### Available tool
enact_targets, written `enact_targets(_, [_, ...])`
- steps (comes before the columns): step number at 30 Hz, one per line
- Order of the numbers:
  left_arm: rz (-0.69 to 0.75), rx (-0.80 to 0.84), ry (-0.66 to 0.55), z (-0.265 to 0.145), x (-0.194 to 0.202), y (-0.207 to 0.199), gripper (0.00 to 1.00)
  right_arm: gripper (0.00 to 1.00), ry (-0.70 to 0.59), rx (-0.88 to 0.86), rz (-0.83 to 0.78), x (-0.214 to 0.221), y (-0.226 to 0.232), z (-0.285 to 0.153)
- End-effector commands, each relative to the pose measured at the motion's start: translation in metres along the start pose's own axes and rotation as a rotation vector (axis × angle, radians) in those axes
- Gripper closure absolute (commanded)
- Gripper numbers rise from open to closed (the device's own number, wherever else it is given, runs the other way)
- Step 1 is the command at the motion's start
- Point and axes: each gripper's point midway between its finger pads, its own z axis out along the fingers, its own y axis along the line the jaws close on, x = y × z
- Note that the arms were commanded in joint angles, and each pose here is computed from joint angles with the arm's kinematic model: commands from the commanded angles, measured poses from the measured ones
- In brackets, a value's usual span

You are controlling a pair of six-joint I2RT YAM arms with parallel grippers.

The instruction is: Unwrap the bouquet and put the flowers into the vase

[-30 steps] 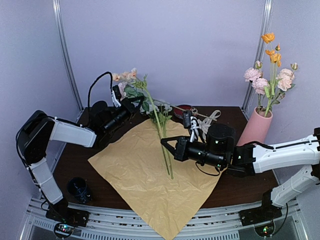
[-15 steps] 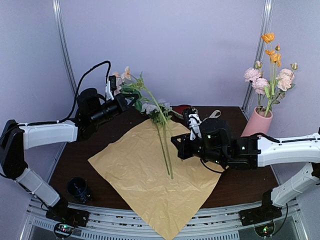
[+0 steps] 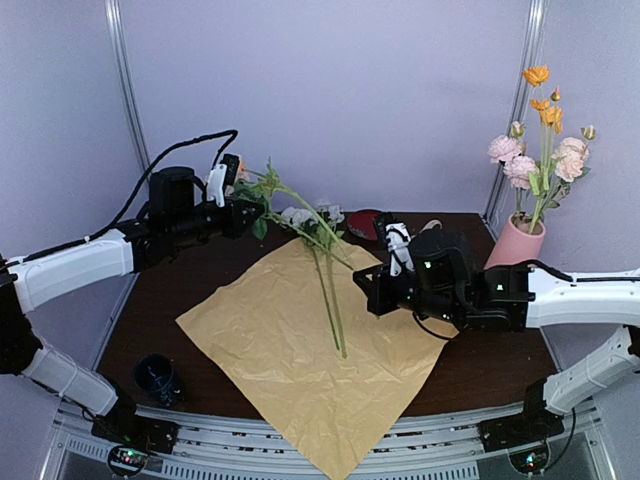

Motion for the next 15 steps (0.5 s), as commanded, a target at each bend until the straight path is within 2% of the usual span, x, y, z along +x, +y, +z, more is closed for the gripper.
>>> enact_targets(1, [0.145, 0.014, -0.017, -0.014, -0.005, -0.007, 1.0, 1.0, -0.046, 0.044, 0.046, -0.021, -0.012, 0.001])
enact_targets(5, [0.222, 0.076, -0.004, -0.014, -0.005, -0.018, 1.0, 1.0, -0.005, 0.096, 0.037, -0.014, -0.026, 0.013])
enact_targets(9, [0.303, 0.064, 0.056, -0.008, -0.001, -0.015, 1.0, 1.0, 0.07, 0.121, -0.035, -0.004, -0.031, 0.02])
enact_targets(15, [0.397, -0.035, 0.117, 0.001, 0.001, 0.005, 1.0, 1.0, 0.049, 0.011, -0.058, -0.022, -0.012, 0.007])
